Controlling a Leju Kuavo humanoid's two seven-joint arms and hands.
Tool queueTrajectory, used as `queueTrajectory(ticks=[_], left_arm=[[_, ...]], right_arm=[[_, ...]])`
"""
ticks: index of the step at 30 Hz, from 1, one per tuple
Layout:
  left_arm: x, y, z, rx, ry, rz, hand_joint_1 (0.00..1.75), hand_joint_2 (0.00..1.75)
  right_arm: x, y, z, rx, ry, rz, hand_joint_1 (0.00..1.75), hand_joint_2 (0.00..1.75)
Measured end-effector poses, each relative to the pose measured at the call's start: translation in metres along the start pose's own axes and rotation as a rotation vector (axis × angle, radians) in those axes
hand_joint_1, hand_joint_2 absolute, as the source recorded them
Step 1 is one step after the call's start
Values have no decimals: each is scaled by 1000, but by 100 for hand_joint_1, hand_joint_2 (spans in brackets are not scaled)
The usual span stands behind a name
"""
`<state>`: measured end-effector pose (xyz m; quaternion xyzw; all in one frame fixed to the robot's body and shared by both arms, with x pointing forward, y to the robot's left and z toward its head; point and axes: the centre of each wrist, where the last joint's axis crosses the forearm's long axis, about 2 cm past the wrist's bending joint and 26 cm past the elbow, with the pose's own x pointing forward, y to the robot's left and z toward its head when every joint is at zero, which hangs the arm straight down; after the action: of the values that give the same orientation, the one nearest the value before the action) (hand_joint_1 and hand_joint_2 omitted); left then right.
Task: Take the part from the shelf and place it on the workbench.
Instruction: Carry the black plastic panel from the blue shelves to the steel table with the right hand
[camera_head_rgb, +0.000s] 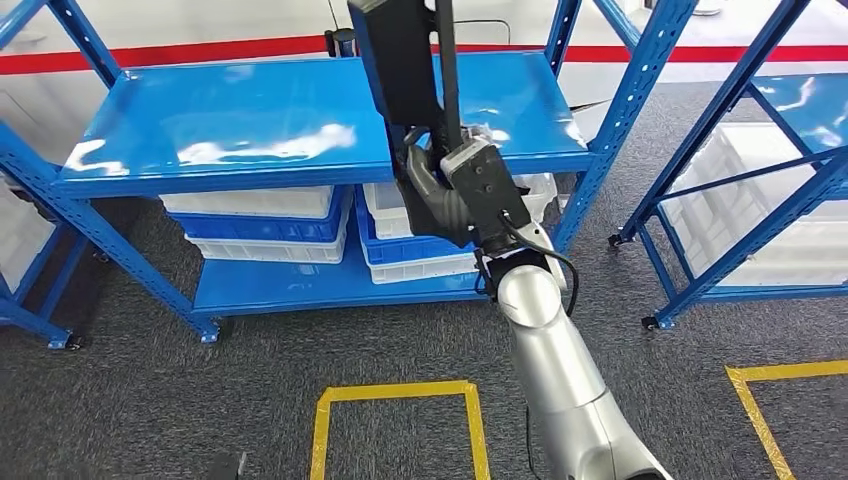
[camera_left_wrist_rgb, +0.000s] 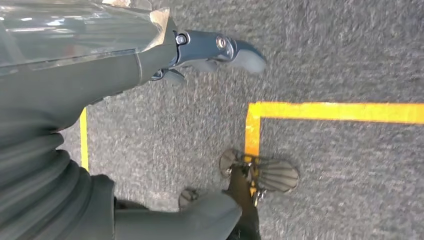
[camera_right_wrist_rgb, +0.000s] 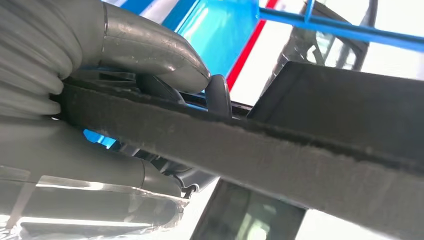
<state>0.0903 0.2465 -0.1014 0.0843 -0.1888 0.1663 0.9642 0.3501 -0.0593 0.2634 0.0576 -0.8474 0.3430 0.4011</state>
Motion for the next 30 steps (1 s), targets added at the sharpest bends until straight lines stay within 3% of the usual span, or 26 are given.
queueTrajectory(ticks=[10, 20, 30], left_arm=[[-7, 5, 1, 31, 11, 3, 0, 175], [-12, 4, 2, 40, 34, -12, 0, 175], [-14, -5, 5, 11, 54, -112, 0, 175]], right_arm=[[-28, 1, 34, -32, 24, -50, 175, 175], [-37, 0, 48, -63, 55, -40, 175, 175], [-48, 0, 89, -181, 141, -32, 175, 175]])
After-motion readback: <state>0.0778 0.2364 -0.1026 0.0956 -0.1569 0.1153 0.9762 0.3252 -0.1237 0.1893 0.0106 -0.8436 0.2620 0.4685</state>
